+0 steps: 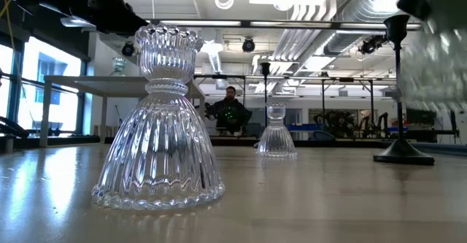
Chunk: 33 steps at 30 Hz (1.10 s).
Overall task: Pick & Place candle stick holders
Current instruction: Put the green candle holder on the shelf aligned with the other green candle holders
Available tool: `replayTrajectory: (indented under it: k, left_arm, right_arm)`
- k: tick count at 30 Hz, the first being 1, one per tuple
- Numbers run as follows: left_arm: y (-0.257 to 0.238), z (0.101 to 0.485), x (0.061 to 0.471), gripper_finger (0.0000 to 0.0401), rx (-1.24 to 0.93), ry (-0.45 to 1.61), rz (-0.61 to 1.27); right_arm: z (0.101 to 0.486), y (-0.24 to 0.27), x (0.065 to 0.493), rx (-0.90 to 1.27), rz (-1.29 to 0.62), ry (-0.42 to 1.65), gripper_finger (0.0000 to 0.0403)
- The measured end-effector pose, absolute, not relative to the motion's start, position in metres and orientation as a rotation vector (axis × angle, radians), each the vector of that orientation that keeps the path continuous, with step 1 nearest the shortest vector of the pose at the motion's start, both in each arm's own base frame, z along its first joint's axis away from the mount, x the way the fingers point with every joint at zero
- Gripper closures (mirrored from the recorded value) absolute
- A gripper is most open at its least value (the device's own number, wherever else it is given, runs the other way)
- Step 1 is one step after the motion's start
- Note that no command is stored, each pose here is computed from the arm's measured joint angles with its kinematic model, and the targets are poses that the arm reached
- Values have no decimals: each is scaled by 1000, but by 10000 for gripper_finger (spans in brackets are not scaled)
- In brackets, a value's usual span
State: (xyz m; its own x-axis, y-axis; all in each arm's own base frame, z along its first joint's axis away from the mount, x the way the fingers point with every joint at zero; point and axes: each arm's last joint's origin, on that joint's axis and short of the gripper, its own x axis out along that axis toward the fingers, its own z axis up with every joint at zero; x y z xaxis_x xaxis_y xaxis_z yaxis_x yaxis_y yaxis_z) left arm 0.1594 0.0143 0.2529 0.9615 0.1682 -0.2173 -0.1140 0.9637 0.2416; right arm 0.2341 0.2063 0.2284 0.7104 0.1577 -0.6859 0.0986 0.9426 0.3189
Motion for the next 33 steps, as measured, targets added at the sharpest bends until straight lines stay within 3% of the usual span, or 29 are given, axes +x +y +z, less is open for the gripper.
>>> replayTrajectory:
  k: [6, 13, 18, 26, 33]
  left_arm:
    - [14, 253, 159, 371, 230, 239, 144]
    - [15, 251, 159, 371, 223, 256, 153]
    - [16, 251, 159, 371, 208, 258, 197]
    - [16, 251, 159, 371, 197, 261, 199]
    - [16, 251, 158, 371, 194, 264, 200]
  right_arm:
    - [299, 192, 268, 211, 149, 687, 241]
    - [356, 116, 310, 92, 98, 658, 245]
    - [333, 58, 348, 64, 128, 710, 241]
    - [255, -3, 412, 78, 171, 775, 243]
    - [213, -35, 433, 82, 168, 778, 235]
